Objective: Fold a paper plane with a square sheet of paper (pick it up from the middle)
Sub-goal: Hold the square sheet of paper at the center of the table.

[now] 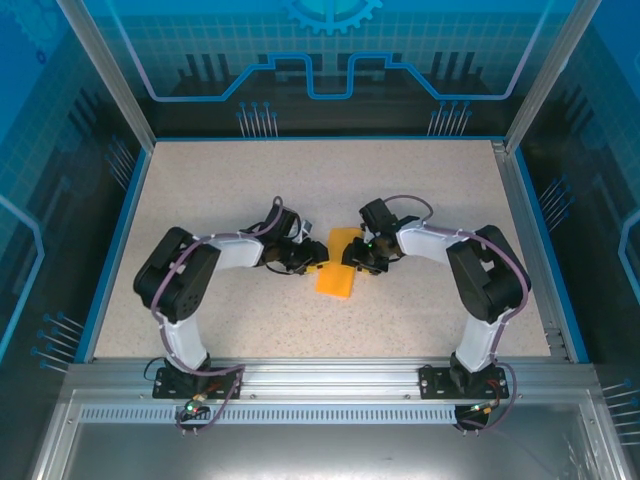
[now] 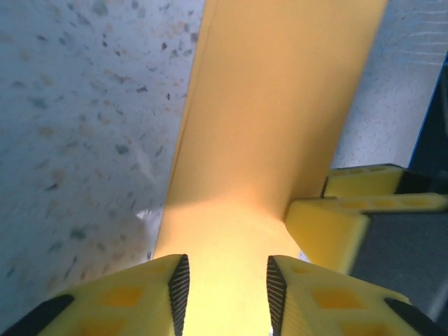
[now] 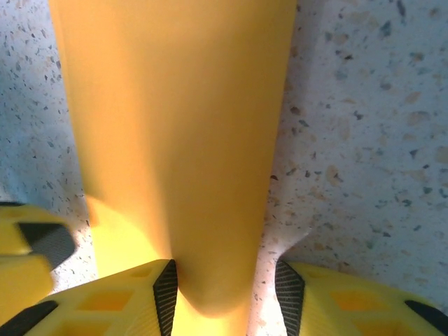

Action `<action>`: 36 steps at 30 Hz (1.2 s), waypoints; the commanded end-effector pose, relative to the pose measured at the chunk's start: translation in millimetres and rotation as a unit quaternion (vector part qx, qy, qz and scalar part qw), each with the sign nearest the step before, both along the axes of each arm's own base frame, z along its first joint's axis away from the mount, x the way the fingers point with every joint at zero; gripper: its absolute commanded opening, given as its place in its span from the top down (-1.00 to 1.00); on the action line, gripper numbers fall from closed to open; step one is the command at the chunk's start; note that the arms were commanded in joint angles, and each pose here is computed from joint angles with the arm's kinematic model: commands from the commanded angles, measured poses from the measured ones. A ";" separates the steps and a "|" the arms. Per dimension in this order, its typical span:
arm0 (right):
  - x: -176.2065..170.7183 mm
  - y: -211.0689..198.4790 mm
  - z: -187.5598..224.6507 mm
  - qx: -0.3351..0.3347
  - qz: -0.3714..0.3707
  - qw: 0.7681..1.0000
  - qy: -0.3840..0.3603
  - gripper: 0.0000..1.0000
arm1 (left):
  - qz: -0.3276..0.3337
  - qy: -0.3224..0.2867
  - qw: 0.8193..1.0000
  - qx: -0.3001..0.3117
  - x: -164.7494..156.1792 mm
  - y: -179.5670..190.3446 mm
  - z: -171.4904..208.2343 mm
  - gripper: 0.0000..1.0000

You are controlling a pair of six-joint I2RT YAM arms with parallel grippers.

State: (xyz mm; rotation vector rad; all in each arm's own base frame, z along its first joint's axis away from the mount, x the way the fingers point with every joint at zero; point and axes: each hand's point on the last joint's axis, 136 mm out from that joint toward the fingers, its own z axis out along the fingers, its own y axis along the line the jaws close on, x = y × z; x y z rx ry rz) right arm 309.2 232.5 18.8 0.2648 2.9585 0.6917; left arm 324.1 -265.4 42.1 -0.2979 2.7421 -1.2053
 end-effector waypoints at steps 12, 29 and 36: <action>-11.7 -25.3 -19.3 -0.106 0.012 0.993 0.049 0.02 | 0.114 -0.072 0.983 0.123 -2.3 75.9 40.6 0.08; -11.9 -24.6 -21.6 -0.109 -0.002 0.992 0.060 0.02 | 0.118 -0.069 0.983 0.125 -6.0 81.0 39.1 0.08; -12.5 -29.2 -18.6 -0.115 -0.017 0.992 0.056 0.08 | 0.120 -0.067 0.983 0.125 -6.1 81.6 37.8 0.07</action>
